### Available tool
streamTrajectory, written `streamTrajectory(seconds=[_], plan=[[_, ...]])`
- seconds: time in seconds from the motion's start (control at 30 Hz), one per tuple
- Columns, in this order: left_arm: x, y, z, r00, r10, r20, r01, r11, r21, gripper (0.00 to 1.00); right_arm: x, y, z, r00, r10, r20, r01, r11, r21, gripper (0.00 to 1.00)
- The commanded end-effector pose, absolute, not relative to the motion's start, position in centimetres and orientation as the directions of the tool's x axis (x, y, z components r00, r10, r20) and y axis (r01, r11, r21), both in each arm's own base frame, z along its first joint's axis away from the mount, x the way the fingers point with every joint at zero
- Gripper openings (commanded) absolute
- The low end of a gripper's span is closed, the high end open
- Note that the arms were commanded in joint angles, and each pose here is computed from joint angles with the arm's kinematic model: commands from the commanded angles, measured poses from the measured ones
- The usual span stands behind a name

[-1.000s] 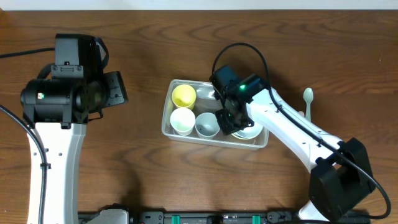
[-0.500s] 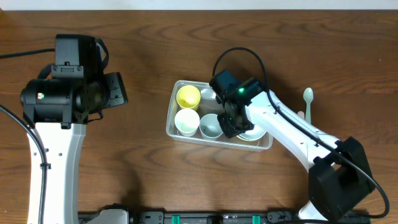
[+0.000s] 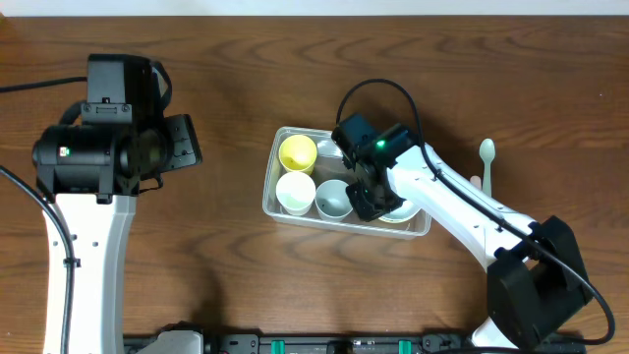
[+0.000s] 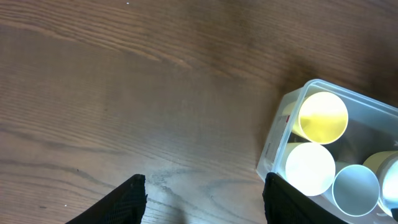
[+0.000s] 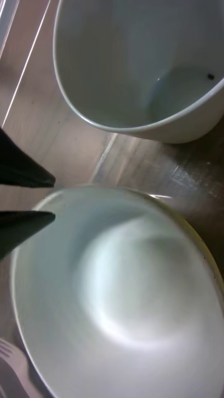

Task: Pack container
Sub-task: 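Carry the white bowl into the container and stack it on the bowls, then withdraw the right gripper and reach down to the mint green spoon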

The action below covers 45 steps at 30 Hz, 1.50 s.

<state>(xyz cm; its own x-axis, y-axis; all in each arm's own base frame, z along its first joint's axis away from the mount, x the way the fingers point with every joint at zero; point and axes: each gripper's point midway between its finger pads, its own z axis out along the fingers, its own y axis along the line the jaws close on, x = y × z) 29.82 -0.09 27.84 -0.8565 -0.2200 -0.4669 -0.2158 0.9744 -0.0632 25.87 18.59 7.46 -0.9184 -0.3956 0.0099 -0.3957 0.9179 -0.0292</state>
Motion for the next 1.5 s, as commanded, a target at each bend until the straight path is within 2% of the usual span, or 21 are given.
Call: streamTrajectory(seconds=[0.0,0.07,0.23,0.4,0.47,0.5,0.53,0.63,0.7,0.83,0.93,1.23,1.47], plan=[[30.0,0.2,28.0,-0.850,-0.235,-0.471,-0.234,0.970,-0.062,0.61,25.7,18.7,7.4,-0.915,-0.404,0.008,-0.404,0.914,-0.029,0.22],[30.0,0.2,28.0,-0.850,-0.236,-0.471,-0.235,0.970,-0.062,0.61,25.8,18.8,7.4,-0.915,-0.404,0.001,-0.404,0.915,-0.028,0.25],[30.0,0.2,28.0,-0.850,-0.235,-0.471,-0.234,0.970,-0.062,0.61,27.8,18.9,8.7,-0.916,-0.394,-0.071,-0.390,0.919,-0.064,0.27],[30.0,0.2,28.0,-0.850,-0.236,-0.471,-0.235,0.970,-0.062,0.61,32.3,17.7,15.1,-0.922,-0.289,-0.256,-0.273,0.957,-0.097,0.29],[30.0,0.2,28.0,-0.850,-0.235,-0.471,-0.234,0.970,-0.062,0.61,34.4,16.2,18.5,-0.911,-0.221,-0.348,-0.206,0.975,-0.079,0.43],[30.0,0.2,28.0,-0.850,-0.235,-0.471,-0.234,0.970,-0.062,0.61,35.8,14.9,20.4,-0.902,-0.167,-0.399,-0.156,0.986,-0.062,0.54],[30.0,0.2,28.0,-0.850,-0.235,-0.471,-0.234,0.970,-0.062,0.61,36.7,13.6,21.7,-0.894,-0.123,-0.430,-0.114,0.992,-0.048,0.58],[30.0,0.2,28.0,-0.850,-0.236,-0.471,-0.234,0.970,-0.062,0.61,39.1,7.9,23.7,-0.879,0.025,-0.477,0.045,0.999,-0.029,0.59],[30.0,0.2,28.0,-0.850,-0.236,-0.471,-0.234,0.970,-0.062,0.61,39.7,3.9,23.1,-0.880,0.117,-0.460,0.143,0.989,-0.022,0.58],[30.0,0.2,28.0,-0.850,-0.236,-0.471,-0.235,0.970,-0.062,0.61,39.9,-3.1,19.2,-0.895,0.257,-0.364,0.287,0.957,-0.030,0.65],[30.0,0.2,28.0,-0.850,-0.236,-0.471,-0.234,0.970,-0.063,0.61,39.8,-5.7,15.3,-0.920,0.298,-0.255,0.314,0.949,-0.023,0.68],[30.0,0.2,28.0,-0.850,-0.236,-0.471,-0.234,0.970,-0.063,0.61,40.0,-8.1,5.1,-0.946,0.322,-0.029,0.323,0.945,-0.059,0.72],[30.0,0.2,27.9,-0.852,-0.236,-0.467,-0.235,0.970,-0.061,0.62,38.7,-7.7,0.4,-0.942,0.318,0.104,0.311,0.947,-0.079,0.72]])
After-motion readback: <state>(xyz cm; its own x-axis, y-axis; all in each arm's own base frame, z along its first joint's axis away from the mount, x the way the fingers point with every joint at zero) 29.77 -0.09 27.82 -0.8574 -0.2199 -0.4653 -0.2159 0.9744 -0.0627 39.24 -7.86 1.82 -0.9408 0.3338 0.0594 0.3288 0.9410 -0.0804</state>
